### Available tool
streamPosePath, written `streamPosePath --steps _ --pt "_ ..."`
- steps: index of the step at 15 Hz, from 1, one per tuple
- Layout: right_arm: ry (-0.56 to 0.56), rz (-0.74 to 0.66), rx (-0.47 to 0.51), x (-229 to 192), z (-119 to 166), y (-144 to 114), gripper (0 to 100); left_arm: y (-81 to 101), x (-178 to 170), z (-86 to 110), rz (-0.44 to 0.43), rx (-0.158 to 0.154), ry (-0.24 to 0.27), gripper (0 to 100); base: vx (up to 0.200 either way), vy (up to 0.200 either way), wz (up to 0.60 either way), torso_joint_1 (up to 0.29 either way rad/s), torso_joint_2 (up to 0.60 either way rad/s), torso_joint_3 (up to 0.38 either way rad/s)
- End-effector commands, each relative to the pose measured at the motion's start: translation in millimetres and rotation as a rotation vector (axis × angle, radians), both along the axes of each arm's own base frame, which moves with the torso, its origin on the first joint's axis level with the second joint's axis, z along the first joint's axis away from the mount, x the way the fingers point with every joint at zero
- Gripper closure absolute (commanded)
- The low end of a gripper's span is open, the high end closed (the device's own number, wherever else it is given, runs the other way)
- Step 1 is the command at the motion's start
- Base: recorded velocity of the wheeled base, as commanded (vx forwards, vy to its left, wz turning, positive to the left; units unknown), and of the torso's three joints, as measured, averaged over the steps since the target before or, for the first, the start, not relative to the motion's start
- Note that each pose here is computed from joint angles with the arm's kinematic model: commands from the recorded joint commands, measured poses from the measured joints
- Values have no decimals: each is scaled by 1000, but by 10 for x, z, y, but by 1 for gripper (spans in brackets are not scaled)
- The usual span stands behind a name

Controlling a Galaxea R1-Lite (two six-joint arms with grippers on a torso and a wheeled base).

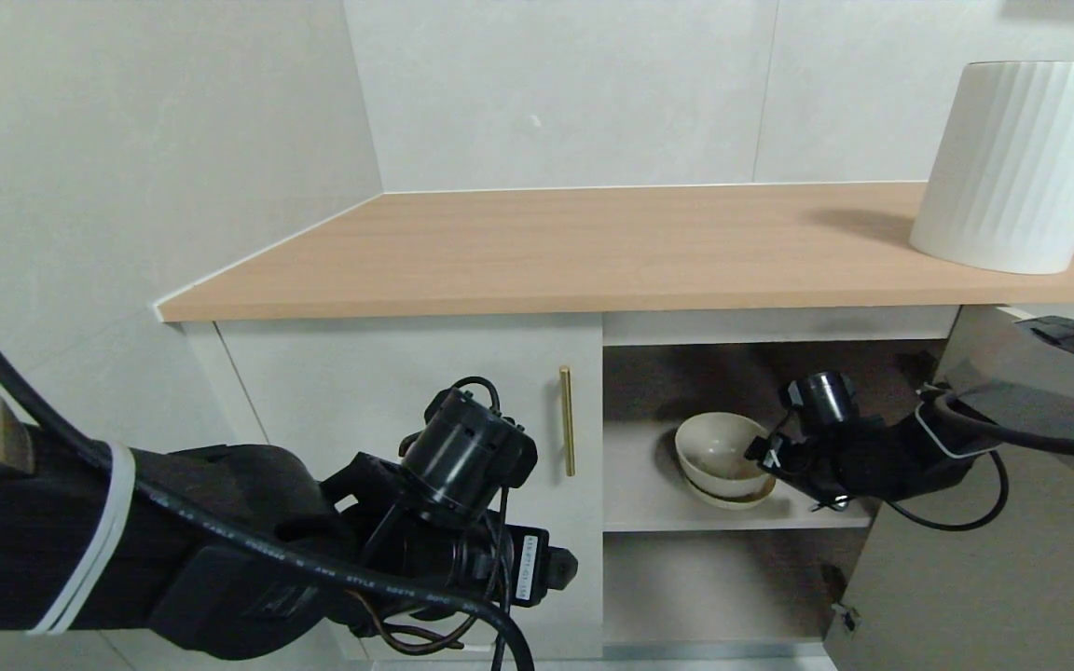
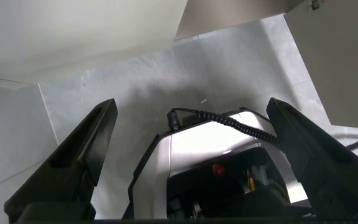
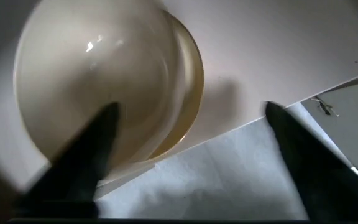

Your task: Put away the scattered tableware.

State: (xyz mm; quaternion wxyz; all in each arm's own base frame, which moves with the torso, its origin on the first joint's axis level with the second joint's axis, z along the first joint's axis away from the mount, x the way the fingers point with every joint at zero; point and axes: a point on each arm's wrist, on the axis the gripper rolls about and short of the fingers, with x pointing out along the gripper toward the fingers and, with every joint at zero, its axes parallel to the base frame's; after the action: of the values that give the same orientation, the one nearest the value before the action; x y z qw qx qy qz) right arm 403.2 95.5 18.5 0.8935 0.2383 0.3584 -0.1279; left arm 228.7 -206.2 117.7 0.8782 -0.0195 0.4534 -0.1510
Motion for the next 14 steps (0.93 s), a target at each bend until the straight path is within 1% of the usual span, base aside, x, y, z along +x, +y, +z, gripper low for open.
streamPosePath --steps 1,3,4,5,6,7,8,9,10,11,12,13,14 --pt "-5 2 1 -18 48 4 0 1 -1 3 1 0 -1 0 0 0 0 0 0 0" --pt "-12 11 3 -102 148 3 0 44 2 69 13 -14 -18 0 0 0 0 0 0 0" --pt "-22 17 13 -170 248 -12 0 85 -3 136 22 -29 -35 0 0 0 0 0 0 0" --pt "-36 47 30 -304 409 7 0 160 -19 255 36 -55 -63 0 0 0 0 0 0 0" --pt "-34 52 30 -319 413 10 0 166 -19 264 38 -57 -65 0 0 0 0 0 0 0" --pt "-51 152 51 -649 738 41 0 335 -70 481 70 -103 -122 0 0 0 0 0 0 0" --pt "-53 207 49 -827 882 57 0 412 -120 583 81 -125 -150 0 0 0 0 0 0 0" --pt "-53 207 49 -827 882 57 0 412 -120 583 81 -125 -150 0 0 0 0 0 0 0" --pt "-73 309 47 -1184 1202 59 0 576 -255 752 99 -167 -199 0 0 0 0 0 0 0" --pt "-89 398 57 -1586 1493 23 0 716 -435 851 99 -197 -236 0 0 0 0 0 0 0" --pt "-94 441 74 -1774 1612 -4 0 782 -522 873 99 -206 -248 0 0 0 0 0 0 0" --pt "-98 456 77 -1832 1651 -7 0 802 -549 875 98 -207 -251 0 0 0 0 0 0 0" --pt "-105 493 82 -2052 1775 -17 0 894 -636 890 108 -216 -266 0 0 0 0 0 0 0"
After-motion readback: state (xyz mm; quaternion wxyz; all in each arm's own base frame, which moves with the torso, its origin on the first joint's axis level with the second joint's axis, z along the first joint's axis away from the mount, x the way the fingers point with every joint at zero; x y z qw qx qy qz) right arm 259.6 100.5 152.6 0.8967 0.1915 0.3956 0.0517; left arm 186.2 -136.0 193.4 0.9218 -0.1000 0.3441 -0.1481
